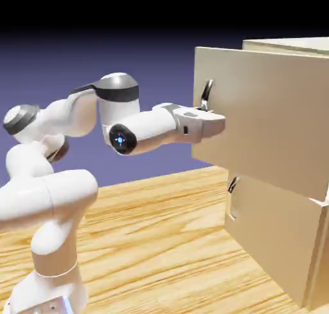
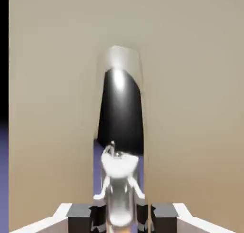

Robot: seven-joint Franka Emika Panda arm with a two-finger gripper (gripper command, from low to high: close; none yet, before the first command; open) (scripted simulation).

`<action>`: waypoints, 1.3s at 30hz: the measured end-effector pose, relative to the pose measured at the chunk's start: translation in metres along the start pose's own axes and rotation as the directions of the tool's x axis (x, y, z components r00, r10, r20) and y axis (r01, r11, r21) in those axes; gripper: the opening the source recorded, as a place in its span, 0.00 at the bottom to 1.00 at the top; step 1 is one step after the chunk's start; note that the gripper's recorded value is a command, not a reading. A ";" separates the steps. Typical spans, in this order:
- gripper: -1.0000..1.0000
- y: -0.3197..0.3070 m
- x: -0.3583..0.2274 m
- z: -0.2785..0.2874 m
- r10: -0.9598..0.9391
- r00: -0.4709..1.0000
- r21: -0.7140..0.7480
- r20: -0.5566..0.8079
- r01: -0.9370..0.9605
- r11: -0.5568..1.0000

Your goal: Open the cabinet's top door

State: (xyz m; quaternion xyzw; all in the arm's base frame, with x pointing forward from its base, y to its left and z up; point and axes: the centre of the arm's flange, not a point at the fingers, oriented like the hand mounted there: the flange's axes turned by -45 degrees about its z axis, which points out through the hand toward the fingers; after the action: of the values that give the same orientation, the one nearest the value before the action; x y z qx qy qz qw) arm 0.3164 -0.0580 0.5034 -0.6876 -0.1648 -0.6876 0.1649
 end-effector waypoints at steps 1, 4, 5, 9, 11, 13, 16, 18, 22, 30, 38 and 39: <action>0.00 0.003 0.000 -0.006 0.000 1.000 0.018 0.000 0.000 1.000; 0.00 0.011 0.000 -0.023 0.000 1.000 0.071 0.000 0.000 0.997; 0.00 0.014 0.000 -0.028 0.000 1.000 0.089 0.000 0.000 0.996; 0.00 0.027 0.000 -0.050 0.000 1.000 0.160 0.000 0.000 0.987; 0.00 0.035 0.000 -0.061 0.000 1.000 0.197 0.000 0.000 0.980; 0.00 0.044 0.000 -0.073 0.000 1.000 0.237 0.000 0.000 0.972; 0.00 0.058 0.000 -0.091 0.000 1.000 0.299 0.000 0.000 0.954; 0.00 0.069 0.000 -0.102 0.000 1.000 0.341 0.000 0.000 0.940; 0.00 0.092 0.000 -0.124 0.000 1.000 0.423 0.000 0.000 0.906; 0.00 0.141 0.000 -0.160 0.000 1.000 0.571 0.000 0.000 0.821; 0.00 0.187 0.000 -0.183 0.000 1.000 0.684 0.000 0.000 0.730; 0.00 0.192 0.000 -0.185 0.000 1.000 0.695 0.000 0.000 0.719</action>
State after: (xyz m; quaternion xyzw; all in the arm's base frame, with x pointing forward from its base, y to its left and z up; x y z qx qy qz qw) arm 0.2386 -0.3134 0.5034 -0.5757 -0.4104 -0.5758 0.4105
